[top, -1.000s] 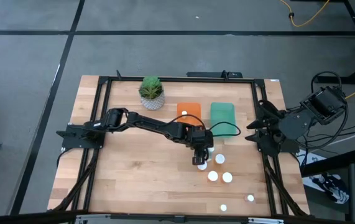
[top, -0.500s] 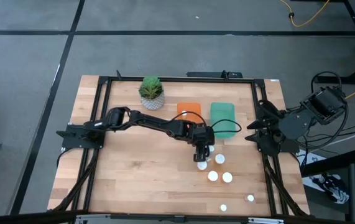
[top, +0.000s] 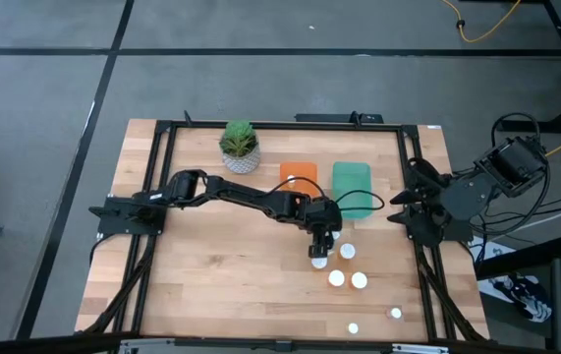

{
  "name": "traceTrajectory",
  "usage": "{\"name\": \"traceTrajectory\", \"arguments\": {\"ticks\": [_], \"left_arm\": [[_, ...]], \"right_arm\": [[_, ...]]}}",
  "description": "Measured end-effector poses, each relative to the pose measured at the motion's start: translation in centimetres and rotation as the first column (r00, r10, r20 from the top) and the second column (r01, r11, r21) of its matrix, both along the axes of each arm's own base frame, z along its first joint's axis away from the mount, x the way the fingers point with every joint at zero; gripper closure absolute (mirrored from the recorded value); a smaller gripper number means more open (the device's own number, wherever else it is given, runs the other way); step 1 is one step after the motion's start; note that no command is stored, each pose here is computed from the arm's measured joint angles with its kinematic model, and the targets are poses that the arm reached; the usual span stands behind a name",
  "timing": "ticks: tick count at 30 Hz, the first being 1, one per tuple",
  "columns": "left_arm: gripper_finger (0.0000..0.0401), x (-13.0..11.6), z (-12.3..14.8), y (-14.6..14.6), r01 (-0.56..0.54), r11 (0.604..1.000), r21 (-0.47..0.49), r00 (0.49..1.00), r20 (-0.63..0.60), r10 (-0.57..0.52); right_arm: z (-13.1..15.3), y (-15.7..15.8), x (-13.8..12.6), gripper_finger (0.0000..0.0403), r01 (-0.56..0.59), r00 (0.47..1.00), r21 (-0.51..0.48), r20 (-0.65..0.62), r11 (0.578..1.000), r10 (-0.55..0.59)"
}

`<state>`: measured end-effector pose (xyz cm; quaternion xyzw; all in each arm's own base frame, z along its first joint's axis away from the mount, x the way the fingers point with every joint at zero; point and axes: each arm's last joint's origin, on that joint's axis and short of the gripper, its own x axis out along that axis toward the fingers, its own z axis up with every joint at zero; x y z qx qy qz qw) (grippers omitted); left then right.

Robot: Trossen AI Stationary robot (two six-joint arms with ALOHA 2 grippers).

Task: Pick and place medicine bottles into bin by pill shape (circle, oval)
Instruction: Put the right small blue bottle into the orange bin

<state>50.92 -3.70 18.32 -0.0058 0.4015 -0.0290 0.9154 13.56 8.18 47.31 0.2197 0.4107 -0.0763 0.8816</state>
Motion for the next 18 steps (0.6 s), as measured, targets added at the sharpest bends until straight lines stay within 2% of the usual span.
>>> {"name": "traceTrajectory", "arguments": {"ticks": [11,18], "left_arm": [[0.0216,0.13,0.11,-0.04,0.02,1.0,0.006,1.0,0.018,-0.021],[0.0216,0.37,-0.71,-0.17,0.02,1.0,0.008,1.0,0.015,-0.021]], "right_arm": [[0.0,0.0,0.0,0.0176,0.0,1.0,0.0,0.0,1.0,0.0],[0.0,0.0,0.0,0.0176,0.0,1.0,0.0,0.0,1.0,0.0]]}}
